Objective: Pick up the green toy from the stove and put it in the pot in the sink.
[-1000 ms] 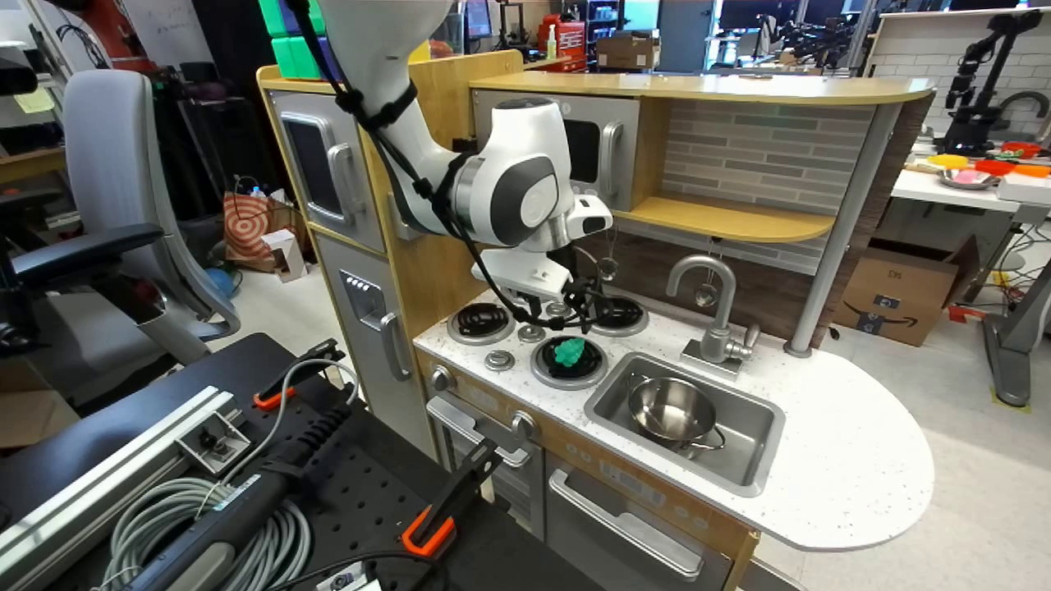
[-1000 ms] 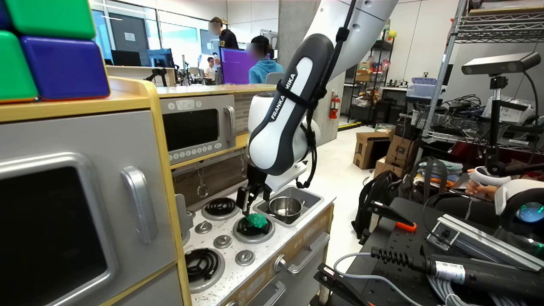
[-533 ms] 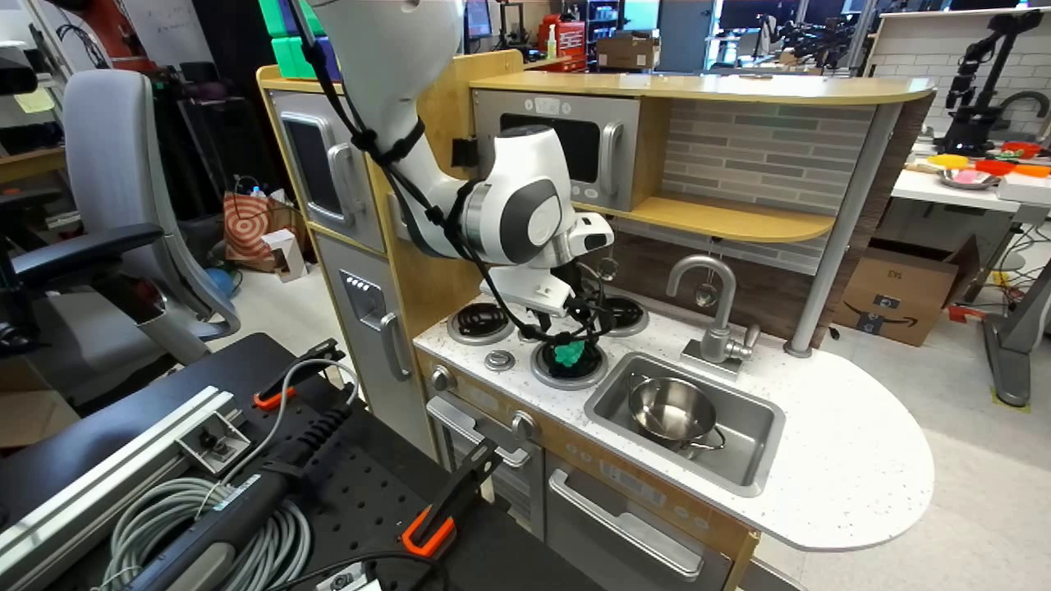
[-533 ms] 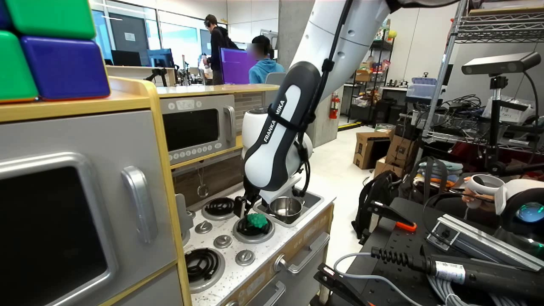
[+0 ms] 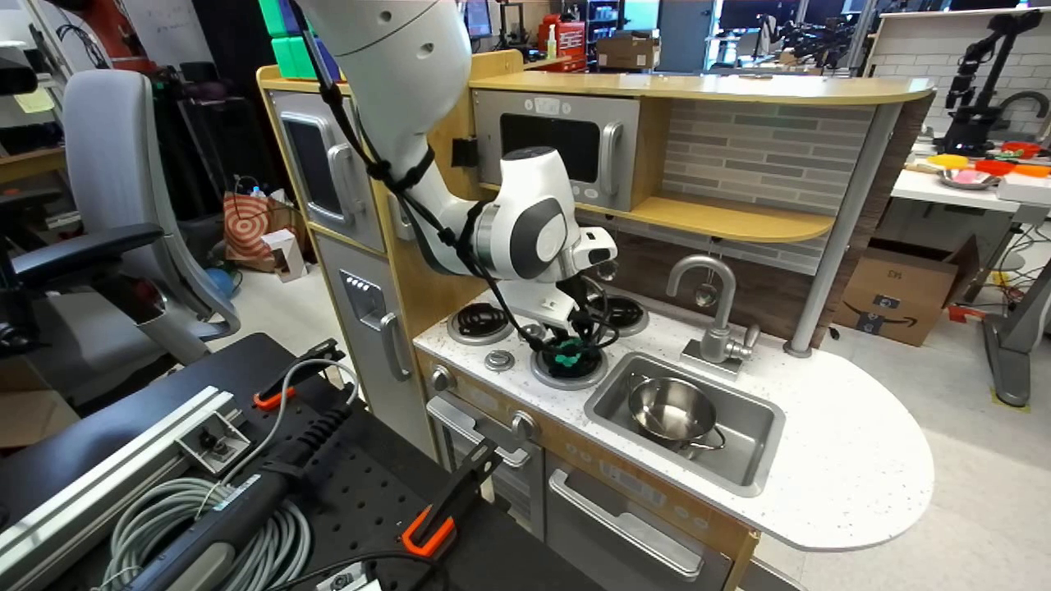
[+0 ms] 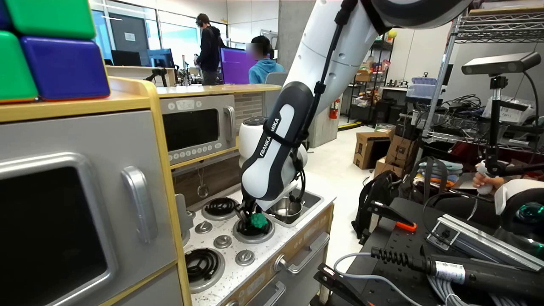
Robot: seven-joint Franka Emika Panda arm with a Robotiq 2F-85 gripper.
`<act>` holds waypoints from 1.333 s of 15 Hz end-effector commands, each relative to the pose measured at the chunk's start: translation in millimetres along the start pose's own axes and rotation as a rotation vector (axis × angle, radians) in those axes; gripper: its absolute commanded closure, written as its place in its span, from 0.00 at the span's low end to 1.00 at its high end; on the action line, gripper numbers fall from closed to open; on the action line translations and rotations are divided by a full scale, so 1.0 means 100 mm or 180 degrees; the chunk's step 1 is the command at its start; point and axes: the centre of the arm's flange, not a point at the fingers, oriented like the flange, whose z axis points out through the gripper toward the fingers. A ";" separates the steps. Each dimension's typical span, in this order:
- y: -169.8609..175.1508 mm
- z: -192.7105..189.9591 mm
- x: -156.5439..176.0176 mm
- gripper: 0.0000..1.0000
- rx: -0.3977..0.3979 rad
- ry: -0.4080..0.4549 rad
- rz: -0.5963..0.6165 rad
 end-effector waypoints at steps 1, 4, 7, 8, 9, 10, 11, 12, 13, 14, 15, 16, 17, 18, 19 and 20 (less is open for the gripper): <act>0.10 -0.08 -0.02 0.80 0.0089 0.0013 0.0084; 0.38 -0.25 -0.14 0.92 0.0187 0.0069 0.0274; 0.93 -0.28 -0.31 0.92 0.0108 0.0125 0.0757; 1.11 -0.25 -0.37 0.92 0.0054 0.0119 0.0921; 1.27 -0.21 -0.41 0.92 0.0009 0.0117 0.1055; 1.40 -0.15 -0.43 0.92 -0.0039 0.0096 0.1172; 1.50 -0.10 -0.44 0.92 -0.0101 0.0071 0.1254; 1.57 -0.05 -0.45 0.92 -0.0177 0.0100 0.1331; 1.65 -0.01 -0.42 0.92 -0.0272 0.0137 0.1421; 1.73 0.01 -0.40 0.92 -0.0332 0.0160 0.1527; 1.80 0.04 -0.34 0.92 -0.0345 0.0185 0.1646; 1.83 0.05 -0.31 0.92 -0.0364 0.0206 0.1721; 1.83 0.06 -0.27 0.92 -0.0384 0.0241 0.1776; 1.82 0.06 -0.22 0.92 -0.0425 0.0282 0.1817; 1.81 0.09 -0.15 0.92 -0.0461 0.0294 0.1837; 1.79 0.09 -0.09 0.92 -0.0508 0.0308 0.1854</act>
